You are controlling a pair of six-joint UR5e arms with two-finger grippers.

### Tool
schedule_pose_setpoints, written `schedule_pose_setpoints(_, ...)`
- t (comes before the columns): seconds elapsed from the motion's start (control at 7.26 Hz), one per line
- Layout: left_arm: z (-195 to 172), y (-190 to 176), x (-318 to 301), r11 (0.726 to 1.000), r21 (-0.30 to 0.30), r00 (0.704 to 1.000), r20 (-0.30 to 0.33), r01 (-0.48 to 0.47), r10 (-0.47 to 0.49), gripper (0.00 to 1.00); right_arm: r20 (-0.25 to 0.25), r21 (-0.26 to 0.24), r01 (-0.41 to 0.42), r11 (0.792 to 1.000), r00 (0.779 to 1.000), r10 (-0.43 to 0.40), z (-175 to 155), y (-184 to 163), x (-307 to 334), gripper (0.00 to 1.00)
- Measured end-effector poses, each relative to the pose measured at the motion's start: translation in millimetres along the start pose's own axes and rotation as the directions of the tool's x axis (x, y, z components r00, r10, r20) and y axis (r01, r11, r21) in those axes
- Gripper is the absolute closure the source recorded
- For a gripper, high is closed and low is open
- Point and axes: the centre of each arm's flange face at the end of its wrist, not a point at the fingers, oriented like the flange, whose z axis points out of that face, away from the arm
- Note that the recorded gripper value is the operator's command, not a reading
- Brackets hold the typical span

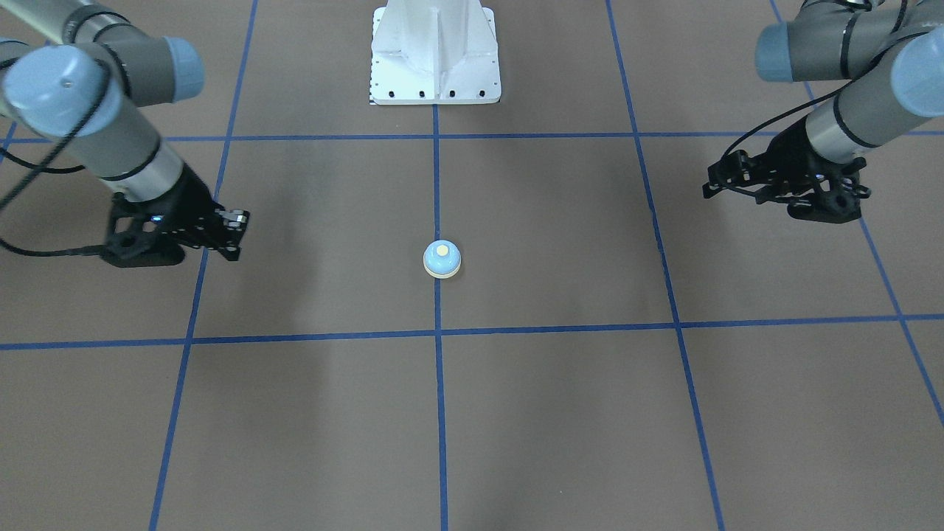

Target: Place and press bell with both arms

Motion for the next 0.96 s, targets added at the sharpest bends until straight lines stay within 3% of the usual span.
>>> schedule_pose_setpoints(0.14, -14, 9, -45, 0.998, 0.019, 0.998, 0.020, -0.055, 0.055, 0.01, -0.022, 0.009, 0.008, 1.000, 1.000, -0.007, -22, -9, 66, 0.45)
schedule_pose_setpoints(0.28, -29, 18, -87, 0.994, 0.039, 0.994, 0.041, -0.105, 0.104, 0.01, -0.044, 0.018, 0.023, 1.000, 0.999, -0.022, -42, -12, 131, 0.28)
schedule_pose_setpoints(0.41, -43, 27, -124, 0.987, 0.058, 0.988, 0.066, -0.147, 0.143, 0.01, -0.053, 0.019, 0.050, 0.999, 0.997, -0.049, -62, -9, 188, 0.00)
schedule_pose_setpoints(0.83, -65, 49, -217, 0.968, 0.064, 0.950, 0.222, -0.241, 0.221, 0.01, -0.075, 0.024, 0.095, 0.995, 0.993, -0.093, -99, 20, 311, 0.00)
schedule_pose_setpoints(0.96, -69, 54, -243, 0.968, 0.059, 0.945, 0.241, -0.243, 0.223, 0.01, -0.086, 0.017, 0.131, 0.991, 0.988, -0.129, -103, 32, 337, 0.00)
